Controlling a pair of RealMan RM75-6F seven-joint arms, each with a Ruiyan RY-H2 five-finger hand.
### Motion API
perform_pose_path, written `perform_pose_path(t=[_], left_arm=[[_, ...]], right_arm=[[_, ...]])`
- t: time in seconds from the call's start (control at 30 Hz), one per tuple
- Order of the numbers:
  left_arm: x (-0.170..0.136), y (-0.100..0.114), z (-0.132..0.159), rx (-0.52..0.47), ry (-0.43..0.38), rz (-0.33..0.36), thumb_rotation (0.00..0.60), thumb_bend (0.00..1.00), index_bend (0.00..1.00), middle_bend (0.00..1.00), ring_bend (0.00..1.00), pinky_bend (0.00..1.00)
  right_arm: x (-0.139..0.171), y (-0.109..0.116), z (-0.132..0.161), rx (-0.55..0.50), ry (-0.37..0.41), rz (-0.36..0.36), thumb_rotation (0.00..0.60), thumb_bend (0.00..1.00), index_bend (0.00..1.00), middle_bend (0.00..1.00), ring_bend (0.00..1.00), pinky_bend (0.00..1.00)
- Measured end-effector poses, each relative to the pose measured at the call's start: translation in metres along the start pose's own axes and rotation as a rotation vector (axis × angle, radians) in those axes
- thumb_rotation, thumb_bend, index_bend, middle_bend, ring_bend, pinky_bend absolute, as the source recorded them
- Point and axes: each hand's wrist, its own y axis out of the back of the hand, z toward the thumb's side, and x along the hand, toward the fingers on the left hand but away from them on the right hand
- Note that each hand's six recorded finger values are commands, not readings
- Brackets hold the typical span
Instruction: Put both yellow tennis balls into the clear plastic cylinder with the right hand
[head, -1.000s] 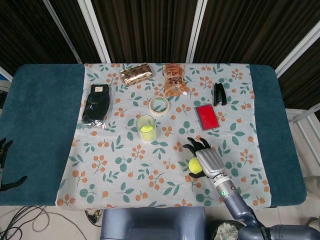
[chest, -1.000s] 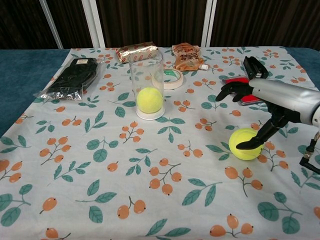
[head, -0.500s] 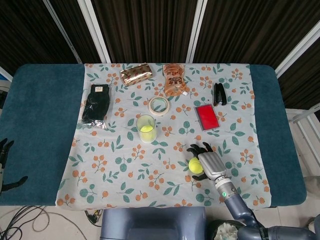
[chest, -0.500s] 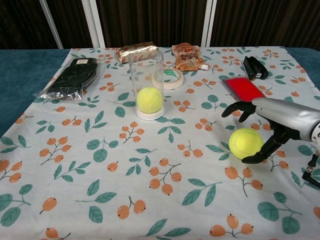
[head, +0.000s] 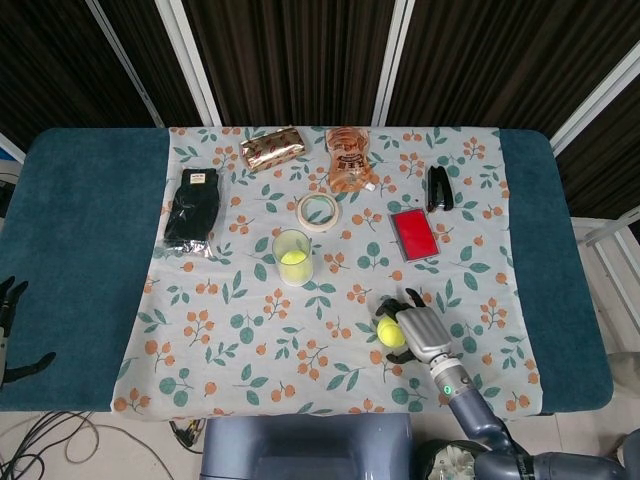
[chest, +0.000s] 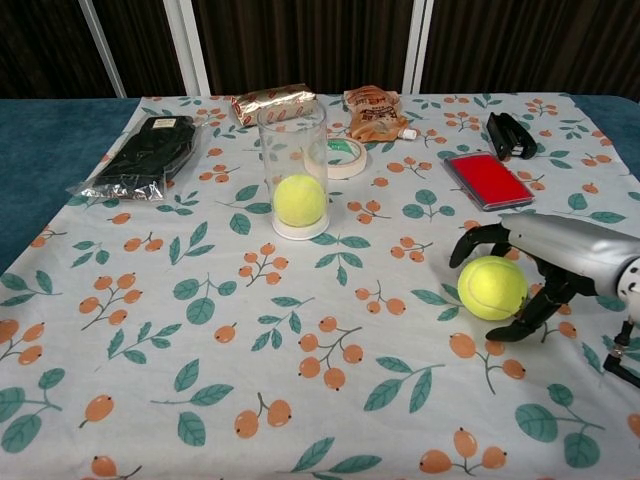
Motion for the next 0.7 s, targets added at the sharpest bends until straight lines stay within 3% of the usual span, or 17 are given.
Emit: perform_pose_path(t=[0.2,0.33,0.53,0.7], left_arm=[[0.000,0.001,-0.001,-0.002,0.002,0.002,0.600,0.01,0.10,0.00,0.00,0.01],[0.000,0.001,-0.001,-0.004,0.002,0.003,0.600,0.01,0.10,0.00,0.00,0.01],[0.000,0.002,-0.001,-0.005,0.004,0.002,0.600,0.01,0.10,0.00,0.00,0.01],[0.000,0.002,-0.001,-0.005,0.004,0.002,0.600,0.01,0.10,0.00,0.00,0.01]], right_arm=[[-0.002,0.000,0.000,0.009,-0.002,-0.016,0.600,0.39,0.43,0.38,0.51,0.01],[-0.004,0.003,0.000,0.016,-0.013,-0.043,0.600,0.47,0.48,0.44,0.57,0.12],[-0.007,0.014,0.001,0.011,-0.017,-0.073,0.600,0.48,0.51,0.45,0.58,0.30],[-0.016,0.042,0.007,0.004,0.002,-0.125,0.600,0.48,0.51,0.45,0.58,0.40]])
